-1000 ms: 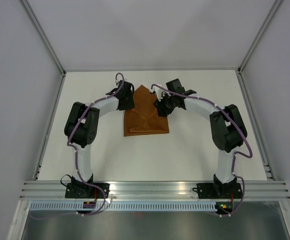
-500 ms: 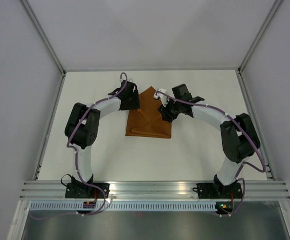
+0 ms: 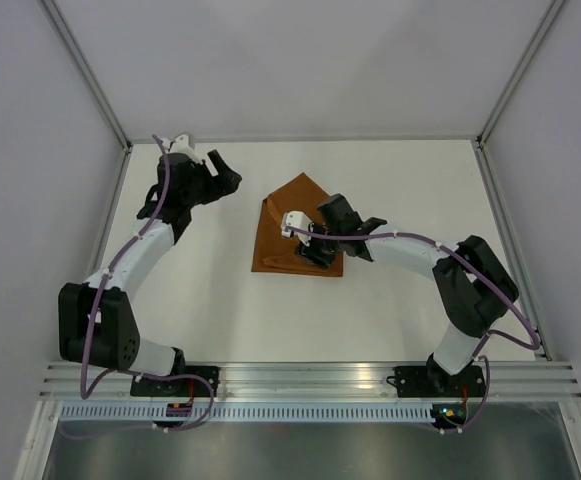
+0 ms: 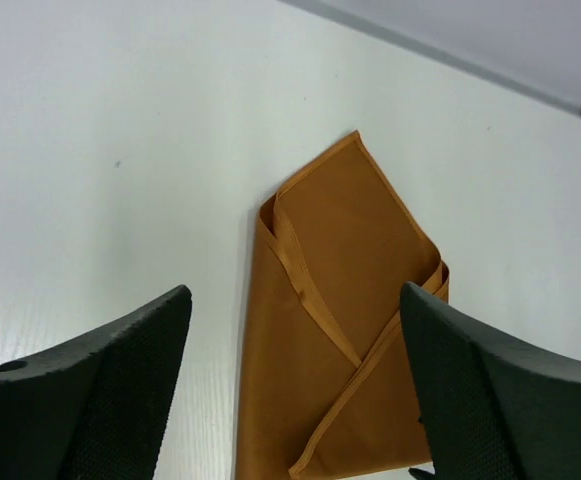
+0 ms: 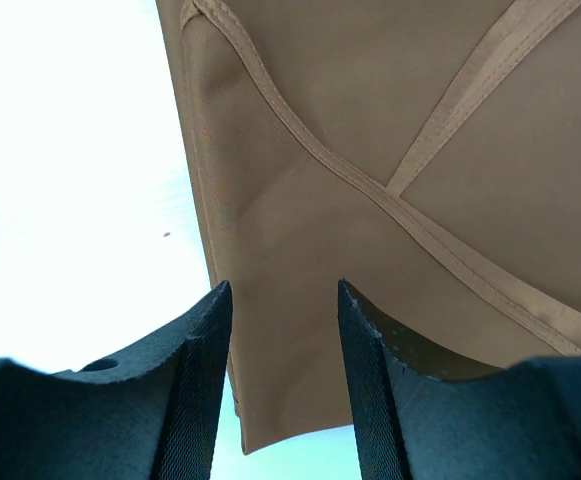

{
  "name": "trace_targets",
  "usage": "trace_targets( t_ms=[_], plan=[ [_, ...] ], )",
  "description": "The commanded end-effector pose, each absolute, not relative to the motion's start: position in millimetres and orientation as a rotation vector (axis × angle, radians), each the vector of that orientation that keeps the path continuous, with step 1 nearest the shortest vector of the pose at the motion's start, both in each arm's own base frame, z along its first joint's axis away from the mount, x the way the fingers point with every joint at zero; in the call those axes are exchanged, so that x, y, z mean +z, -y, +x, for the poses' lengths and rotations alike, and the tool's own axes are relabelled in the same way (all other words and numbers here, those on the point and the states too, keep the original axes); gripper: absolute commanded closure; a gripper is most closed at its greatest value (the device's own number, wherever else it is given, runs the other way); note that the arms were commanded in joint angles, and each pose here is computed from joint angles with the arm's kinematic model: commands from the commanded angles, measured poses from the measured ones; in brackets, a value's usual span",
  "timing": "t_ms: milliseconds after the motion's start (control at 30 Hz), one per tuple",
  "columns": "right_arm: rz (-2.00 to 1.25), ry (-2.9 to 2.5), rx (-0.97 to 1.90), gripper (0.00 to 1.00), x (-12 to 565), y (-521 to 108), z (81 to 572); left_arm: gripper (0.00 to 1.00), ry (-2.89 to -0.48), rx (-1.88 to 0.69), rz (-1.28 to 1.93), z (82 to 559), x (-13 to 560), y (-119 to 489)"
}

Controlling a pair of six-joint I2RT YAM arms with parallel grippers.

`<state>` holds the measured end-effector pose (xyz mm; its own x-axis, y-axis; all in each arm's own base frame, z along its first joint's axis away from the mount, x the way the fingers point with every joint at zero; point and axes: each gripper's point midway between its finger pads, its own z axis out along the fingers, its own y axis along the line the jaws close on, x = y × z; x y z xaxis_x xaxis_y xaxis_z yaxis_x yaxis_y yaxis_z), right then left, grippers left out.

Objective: Fold the napkin, place the utensils inside, and roll it up
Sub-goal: Fold the napkin, then roll the napkin with the utensil

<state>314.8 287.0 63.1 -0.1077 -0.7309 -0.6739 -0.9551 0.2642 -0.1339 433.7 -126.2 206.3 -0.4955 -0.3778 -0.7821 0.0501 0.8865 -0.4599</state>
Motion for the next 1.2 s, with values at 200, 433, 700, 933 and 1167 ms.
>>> trace_targets(
  t_ms=[200, 433, 700, 933, 1167],
  plan=[
    [-1.556, -1.663, 0.461, 0.46, 88, -306, 304, 0.12, -1.771, -0.687, -0.195, 399, 257, 119],
    [-1.617, -1.645, 0.422, 0.47, 63, -306, 284, 0.11, -1.754, -0.672, -0.171, 390, 259, 117],
    [-1.638, -1.612, 0.330, 0.45, 46, -304, 287, 0.11, -1.766, -0.669, -0.154, 392, 253, 118],
    [-1.661, -1.616, 0.296, 0.41, 41, -303, 289, 0.12, -1.786, -0.683, -0.136, 395, 246, 122],
    [-1.755, -1.670, 0.294, 0.41, 25, -300, 286, 0.13, -1.798, -0.690, -0.119, 395, 242, 125]
  ],
)
